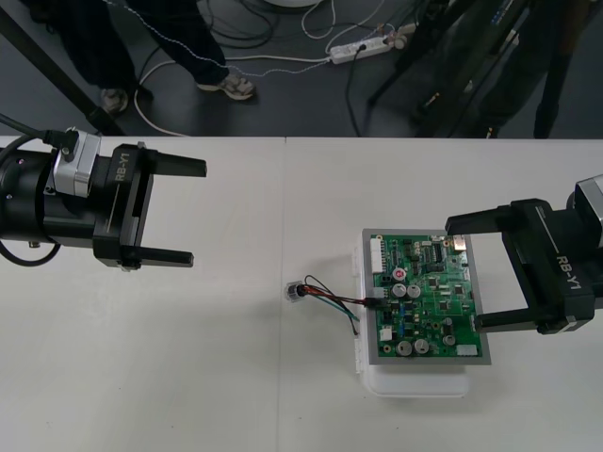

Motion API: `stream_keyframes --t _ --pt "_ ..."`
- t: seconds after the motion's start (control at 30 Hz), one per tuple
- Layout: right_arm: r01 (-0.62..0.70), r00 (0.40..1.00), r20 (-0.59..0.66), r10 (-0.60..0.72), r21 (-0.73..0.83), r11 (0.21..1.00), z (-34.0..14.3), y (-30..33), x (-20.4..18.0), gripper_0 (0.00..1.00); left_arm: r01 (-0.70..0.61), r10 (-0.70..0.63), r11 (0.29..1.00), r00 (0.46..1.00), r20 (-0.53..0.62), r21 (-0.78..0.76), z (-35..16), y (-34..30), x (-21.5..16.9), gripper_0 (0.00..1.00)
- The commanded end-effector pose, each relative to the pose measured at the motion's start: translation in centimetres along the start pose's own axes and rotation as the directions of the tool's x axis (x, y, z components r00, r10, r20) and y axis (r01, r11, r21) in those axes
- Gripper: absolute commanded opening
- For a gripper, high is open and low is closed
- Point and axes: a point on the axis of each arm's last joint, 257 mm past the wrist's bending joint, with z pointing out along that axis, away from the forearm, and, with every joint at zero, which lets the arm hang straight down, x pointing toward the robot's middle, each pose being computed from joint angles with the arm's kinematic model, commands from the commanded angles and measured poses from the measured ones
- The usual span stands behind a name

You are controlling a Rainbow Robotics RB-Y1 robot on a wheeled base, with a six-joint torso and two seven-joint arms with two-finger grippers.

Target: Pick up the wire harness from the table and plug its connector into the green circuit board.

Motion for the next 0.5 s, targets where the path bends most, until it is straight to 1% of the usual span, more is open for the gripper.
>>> stream_keyframes --t 0.03,0.3,0.5 --pt "0.013 1.000 0.007 -0.013 0.036 0.999 -0.74 0.03 0.32 1.00 -0.037 0.037 0.999 0.999 0.020 0.020 -0.22 -1.13 -0.92 1.00" --pt "0.009 0.999 0.044 -0.012 0.051 0.999 -0.18 0.26 0.65 1.00 -0.037 0.037 0.999 0.999 0.020 0.020 -0.22 -1.13 -0.92 1.00" --pt "0.020 0.999 0.044 -0.023 0.057 0.998 -0.25 0.20 0.65 1.00 -0.037 0.037 0.999 0.999 0.020 0.020 -0.22 -1.13 -0.92 1.00"
